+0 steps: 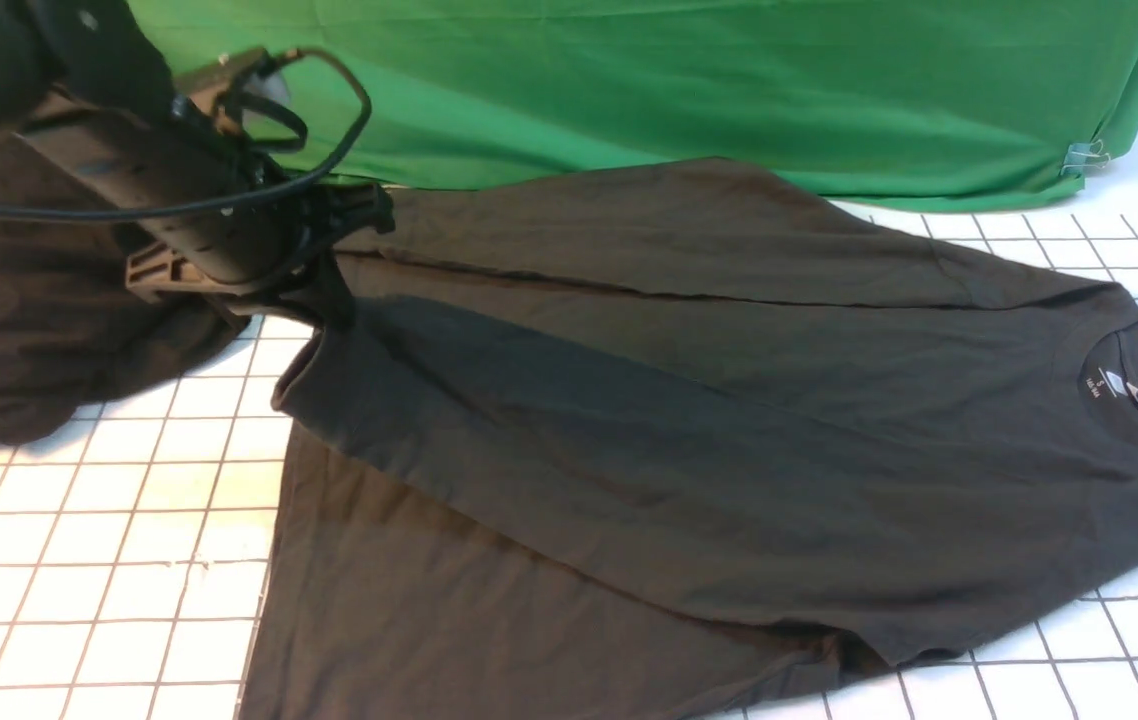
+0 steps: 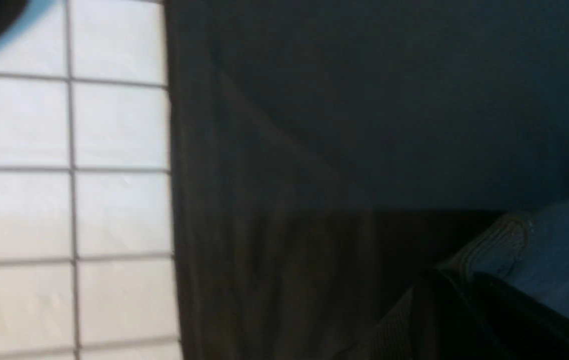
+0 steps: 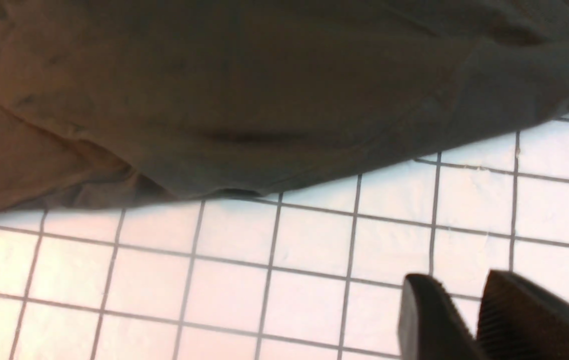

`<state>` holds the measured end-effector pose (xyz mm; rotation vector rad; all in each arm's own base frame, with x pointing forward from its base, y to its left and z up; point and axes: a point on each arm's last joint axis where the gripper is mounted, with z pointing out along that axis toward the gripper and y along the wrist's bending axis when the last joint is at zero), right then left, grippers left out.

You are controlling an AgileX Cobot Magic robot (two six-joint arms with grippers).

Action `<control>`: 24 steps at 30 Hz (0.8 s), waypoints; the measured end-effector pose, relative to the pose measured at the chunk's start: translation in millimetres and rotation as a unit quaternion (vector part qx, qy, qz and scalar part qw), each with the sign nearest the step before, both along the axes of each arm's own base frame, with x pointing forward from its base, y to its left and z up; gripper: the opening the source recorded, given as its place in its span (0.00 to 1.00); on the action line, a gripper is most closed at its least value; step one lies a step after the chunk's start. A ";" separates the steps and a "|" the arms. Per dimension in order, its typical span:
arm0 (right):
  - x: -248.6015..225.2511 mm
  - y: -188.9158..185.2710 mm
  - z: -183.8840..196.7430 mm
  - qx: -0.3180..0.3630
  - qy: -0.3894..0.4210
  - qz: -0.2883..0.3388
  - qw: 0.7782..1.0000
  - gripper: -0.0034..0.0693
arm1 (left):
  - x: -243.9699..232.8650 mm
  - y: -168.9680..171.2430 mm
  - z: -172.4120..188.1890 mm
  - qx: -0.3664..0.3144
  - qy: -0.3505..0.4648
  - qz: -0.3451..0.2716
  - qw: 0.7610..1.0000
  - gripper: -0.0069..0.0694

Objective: Fold a long-sleeved shirt over a white checkered tablecloth.
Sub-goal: 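Fold the left side of the black T-shirt inward over its body, then grab the top left corner of the dark shirt with the left gripper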

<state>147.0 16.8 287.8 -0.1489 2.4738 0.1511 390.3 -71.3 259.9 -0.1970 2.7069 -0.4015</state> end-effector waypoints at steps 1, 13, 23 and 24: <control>0.0 0.0 0.0 0.000 0.000 0.000 1.000 0.27 | 8.0 2.2 -10.1 0.002 0.008 0.004 1.000 0.13; 0.9 -0.1 0.7 0.000 -0.006 -0.001 1.000 0.31 | 65.2 6.0 -42.8 0.001 -0.032 0.034 0.999 0.60; 2.5 -0.1 1.9 0.002 -0.017 -0.004 1.000 0.32 | 126.5 12.2 -53.1 -0.181 -0.056 0.142 0.972 0.66; 2.5 -0.1 2.0 0.002 -0.017 -0.004 1.000 0.32 | 131.0 12.4 -64.0 -0.204 -0.037 0.156 0.966 0.65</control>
